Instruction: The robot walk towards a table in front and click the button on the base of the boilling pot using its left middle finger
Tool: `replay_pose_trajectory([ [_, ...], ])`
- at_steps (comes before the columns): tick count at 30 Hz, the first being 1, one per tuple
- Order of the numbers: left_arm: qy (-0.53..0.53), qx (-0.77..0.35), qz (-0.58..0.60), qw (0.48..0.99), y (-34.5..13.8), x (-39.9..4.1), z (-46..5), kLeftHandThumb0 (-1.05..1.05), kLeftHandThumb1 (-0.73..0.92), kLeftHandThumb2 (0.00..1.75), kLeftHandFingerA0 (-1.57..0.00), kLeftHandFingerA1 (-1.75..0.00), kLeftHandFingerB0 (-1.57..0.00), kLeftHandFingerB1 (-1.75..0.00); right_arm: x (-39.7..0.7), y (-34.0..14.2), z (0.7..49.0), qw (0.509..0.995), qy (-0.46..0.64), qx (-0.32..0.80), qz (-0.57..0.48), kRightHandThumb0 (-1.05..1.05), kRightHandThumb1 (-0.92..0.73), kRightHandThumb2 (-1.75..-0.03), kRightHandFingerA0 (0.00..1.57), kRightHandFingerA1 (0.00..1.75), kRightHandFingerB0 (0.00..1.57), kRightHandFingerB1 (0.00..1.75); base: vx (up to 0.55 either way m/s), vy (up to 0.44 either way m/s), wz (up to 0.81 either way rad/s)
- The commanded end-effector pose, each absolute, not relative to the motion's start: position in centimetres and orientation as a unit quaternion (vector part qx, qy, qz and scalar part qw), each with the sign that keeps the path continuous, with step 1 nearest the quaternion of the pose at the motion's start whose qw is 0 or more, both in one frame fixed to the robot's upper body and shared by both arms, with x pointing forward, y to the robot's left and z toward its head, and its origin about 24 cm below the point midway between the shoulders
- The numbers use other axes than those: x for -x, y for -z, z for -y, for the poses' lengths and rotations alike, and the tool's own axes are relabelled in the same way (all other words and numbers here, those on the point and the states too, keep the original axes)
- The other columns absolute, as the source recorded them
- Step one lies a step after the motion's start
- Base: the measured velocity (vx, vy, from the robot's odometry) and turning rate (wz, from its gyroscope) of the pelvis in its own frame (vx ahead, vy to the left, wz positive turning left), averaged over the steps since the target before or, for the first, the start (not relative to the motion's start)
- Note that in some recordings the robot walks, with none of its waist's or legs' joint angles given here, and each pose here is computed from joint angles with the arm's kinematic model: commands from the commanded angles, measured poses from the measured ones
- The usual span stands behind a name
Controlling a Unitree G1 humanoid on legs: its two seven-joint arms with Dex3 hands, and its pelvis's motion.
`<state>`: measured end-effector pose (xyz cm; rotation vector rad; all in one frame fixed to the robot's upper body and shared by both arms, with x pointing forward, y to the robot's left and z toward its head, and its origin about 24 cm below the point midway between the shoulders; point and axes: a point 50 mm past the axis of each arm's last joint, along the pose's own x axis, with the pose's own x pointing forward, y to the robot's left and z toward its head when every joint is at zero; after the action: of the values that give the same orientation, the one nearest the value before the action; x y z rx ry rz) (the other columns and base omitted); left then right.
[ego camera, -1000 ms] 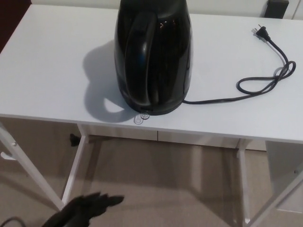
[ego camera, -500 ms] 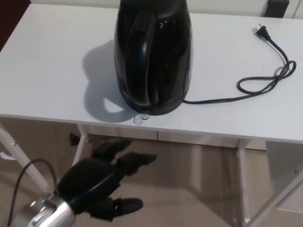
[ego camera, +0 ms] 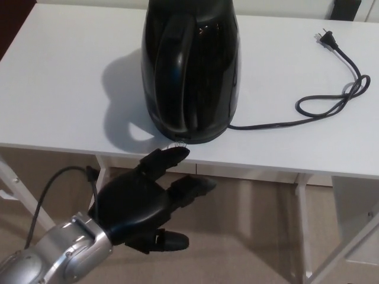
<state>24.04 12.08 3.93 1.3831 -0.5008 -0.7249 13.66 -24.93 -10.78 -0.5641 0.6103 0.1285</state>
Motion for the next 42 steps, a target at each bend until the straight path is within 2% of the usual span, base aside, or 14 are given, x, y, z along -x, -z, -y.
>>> replay_pose_trajectory([
  [1,0.316,-0.68,0.281,0.599,-3.8,-24.3,-12.7,-0.83,0.92,0.7,-0.24,-0.3,-0.15,-0.26,-14.0,10.5,25.6,0.905,-0.069,0.287,-0.305,-0.23,-0.49,-0.55,0.87,0.57,0.61,0.48,0.0,0.0,0.0],
  [17,0.295,-0.694,0.264,0.601,-3.9,-25.9,-13.1,-0.84,0.91,0.69,-0.29,-0.3,-0.15,-0.26,-14.4,10.3,25.7,0.908,-0.069,0.284,-0.3,-0.23,-0.47,-0.54,0.92,0.57,0.65,0.49,0.0,0.0,0.0],
  [18,0.288,-0.693,0.268,0.604,-3.8,-26.1,-13.2,-0.84,0.73,1.03,-0.25,-0.44,-0.13,-0.4,-14.4,10.2,25.7,0.907,-0.071,0.287,-0.298,-0.24,-0.47,-0.54,0.91,0.56,0.65,0.49,0.0,0.0,0.0],
  [21,0.287,-0.693,0.268,0.605,-3.7,-26.3,-13.2,-0.84,0.73,1.04,-0.25,-0.44,-0.12,-0.4,-14.5,10.2,25.7,0.908,-0.073,0.289,-0.296,-0.24,-0.47,-0.54,0.92,0.57,0.65,0.49,0.0,0.0,0.0],
  [23,0.293,-0.695,0.264,0.602,-3.6,-26.4,-13.0,-0.84,0.91,0.69,-0.31,-0.31,-0.16,-0.26,-14.5,10.2,25.7,0.907,-0.073,0.289,-0.297,-0.25,-0.47,-0.54,0.93,0.57,0.65,0.49,0.0,0.0,0.0],
  [25,0.295,-0.697,0.264,0.598,-3.7,-26.4,-13.0,-0.84,0.75,1.09,-0.21,-0.44,-0.07,-0.36,-14.6,10.2,25.6,0.907,-0.073,0.289,-0.296,-0.24,-0.47,-0.54,0.93,0.56,0.65,0.49,0.0,0.0,0.0],
  [27,0.297,-0.699,0.262,0.596,-3.6,-26.5,-12.9,-0.84,0.92,0.72,-0.3,-0.31,-0.14,-0.26,-14.6,10.2,25.6,0.907,-0.073,0.29,-0.296,-0.24,-0.47,-0.54,0.93,0.56,0.65,0.49,0.0,0.0,0.0],
  [30,0.299,-0.697,0.26,0.597,-3.5,-26.5,-12.8,-0.85,0.92,0.72,-0.31,-0.31,-0.14,-0.25,-14.7,10.2,25.6,0.908,-0.073,0.288,-0.296,-0.25,-0.48,-0.54,0.92,0.56,0.64,0.49,0.0,0.0,0.0],
  [32,0.298,-0.697,0.262,0.597,-3.4,-26.5,-12.7,-0.84,0.75,1.08,-0.25,-0.45,-0.08,-0.36,-14.8,10.1,25.5,0.91,-0.072,0.285,-0.293,-0.24,-0.48,-0.54,0.92,0.56,0.65,0.5,0.0,0.0,0.0],
  [33,0.299,-0.698,0.263,0.595,-3.3,-26.5,-12.6,-0.85,0.92,0.73,-0.32,-0.32,-0.14,-0.26,-14.8,10.1,25.6,0.908,-0.072,0.288,-0.295,-0.25,-0.48,-0.54,0.92,0.56,0.65,0.49,0.0,0.0,0.0],
  [34,0.3,-0.698,0.263,0.594,-3.3,-26.5,-12.5,-0.84,0.76,1.09,-0.25,-0.45,-0.08,-0.36,-14.8,10.1,25.6,0.908,-0.071,0.287,-0.296,-0.24,-0.48,-0.54,0.91,0.56,0.65,0.49,0.0,0.0,0.0],
  [37,0.3,-0.697,0.268,0.594,-3.3,-26.5,-12.4,-0.85,0.92,0.72,-0.34,-0.32,-0.15,-0.26,-15.0,10.0,25.6,0.909,-0.072,0.286,-0.296,-0.23,-0.48,-0.54,0.92,0.57,0.64,0.49,0.0,0.0,0.0],
  [38,0.299,-0.695,0.27,0.595,-3.3,-26.6,-12.3,-0.84,0.76,1.11,-0.26,-0.46,-0.05,-0.35,-15.0,10.0,25.6,0.909,-0.071,0.286,-0.296,-0.23,-0.48,-0.54,0.91,0.57,0.65,0.49,0.0,0.0,0.0],
  [42,0.3,-0.694,0.273,0.595,-3.1,-26.5,-12.2,-0.84,0.76,1.11,-0.25,-0.46,-0.05,-0.37,-15.0,9.9,25.5,0.909,-0.071,0.285,-0.296,-0.24,-0.49,-0.54,0.9,0.57,0.65,0.49,0.0,0.0,0.0],
])
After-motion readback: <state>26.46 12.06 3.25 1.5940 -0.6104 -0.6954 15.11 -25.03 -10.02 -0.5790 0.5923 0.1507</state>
